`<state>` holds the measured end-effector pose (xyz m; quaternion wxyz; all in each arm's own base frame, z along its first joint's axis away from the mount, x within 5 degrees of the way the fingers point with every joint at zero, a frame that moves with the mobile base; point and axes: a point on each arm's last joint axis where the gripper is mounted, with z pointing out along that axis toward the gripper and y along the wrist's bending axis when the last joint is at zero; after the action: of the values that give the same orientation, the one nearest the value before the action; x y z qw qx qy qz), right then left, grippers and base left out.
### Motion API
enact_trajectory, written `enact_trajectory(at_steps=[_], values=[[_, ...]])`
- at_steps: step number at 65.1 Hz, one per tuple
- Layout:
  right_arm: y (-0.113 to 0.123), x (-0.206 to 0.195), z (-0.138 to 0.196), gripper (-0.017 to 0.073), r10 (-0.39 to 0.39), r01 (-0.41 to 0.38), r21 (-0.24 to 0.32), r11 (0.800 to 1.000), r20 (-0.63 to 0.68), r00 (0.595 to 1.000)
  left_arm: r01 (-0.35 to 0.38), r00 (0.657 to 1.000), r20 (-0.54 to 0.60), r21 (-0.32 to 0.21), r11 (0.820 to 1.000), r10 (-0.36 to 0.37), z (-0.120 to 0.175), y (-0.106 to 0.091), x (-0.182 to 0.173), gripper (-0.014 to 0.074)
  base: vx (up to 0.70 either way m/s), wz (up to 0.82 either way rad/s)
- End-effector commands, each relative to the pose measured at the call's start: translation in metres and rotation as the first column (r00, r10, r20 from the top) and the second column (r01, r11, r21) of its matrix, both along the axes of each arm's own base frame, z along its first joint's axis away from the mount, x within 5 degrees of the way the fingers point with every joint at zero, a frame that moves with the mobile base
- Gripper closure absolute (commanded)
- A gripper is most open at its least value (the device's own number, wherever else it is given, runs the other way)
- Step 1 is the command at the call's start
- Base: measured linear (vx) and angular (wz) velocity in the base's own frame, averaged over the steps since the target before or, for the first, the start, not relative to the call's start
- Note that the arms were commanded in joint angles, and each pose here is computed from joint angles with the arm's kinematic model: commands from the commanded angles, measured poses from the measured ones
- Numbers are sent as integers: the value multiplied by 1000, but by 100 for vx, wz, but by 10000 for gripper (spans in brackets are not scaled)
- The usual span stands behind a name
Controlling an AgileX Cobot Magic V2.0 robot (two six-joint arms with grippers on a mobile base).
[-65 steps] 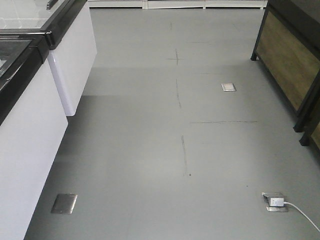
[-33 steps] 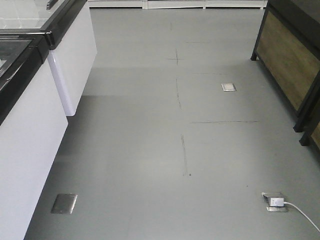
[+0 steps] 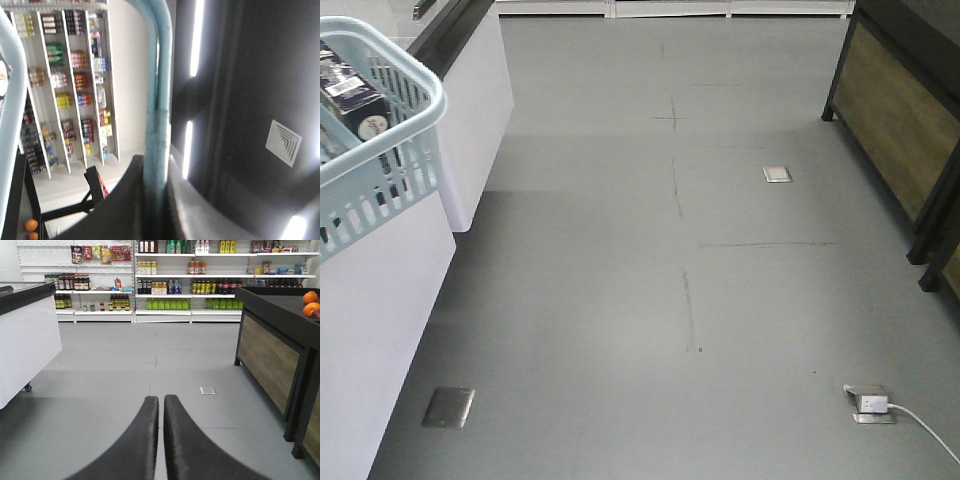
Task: Left arm holds basket, right arm returns cookies
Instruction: 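Lift the basket with the left gripper and bring it in front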
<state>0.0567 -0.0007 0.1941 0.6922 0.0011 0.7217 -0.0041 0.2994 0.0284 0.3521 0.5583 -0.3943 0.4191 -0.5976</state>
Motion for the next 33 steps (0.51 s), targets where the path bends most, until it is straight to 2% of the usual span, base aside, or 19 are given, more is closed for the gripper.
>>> enact_trajectory(at_steps=[1,9,15,23,33], values=[[0,0,1,565,4,-3,-12,1000,63,998,102,977,188,8,995,-101,29,-24,-9,596,0,0],[0,0,1,565,4,-3,-12,1000,63,998,198,963,173,68,978,-207,27,-49,-10,596,0,0],[0,0,1,565,4,-3,-12,1000,63,998,258,949,165,92,962,-270,27,-66,-12,596,0,0],[0,0,1,565,4,-3,-12,1000,63,998,318,930,165,92,944,-329,27,-84,-14,596,0,0],[0,0,1,565,4,-3,-12,1000,63,998,407,896,162,69,911,-413,26,-108,-20,596,0,0]])
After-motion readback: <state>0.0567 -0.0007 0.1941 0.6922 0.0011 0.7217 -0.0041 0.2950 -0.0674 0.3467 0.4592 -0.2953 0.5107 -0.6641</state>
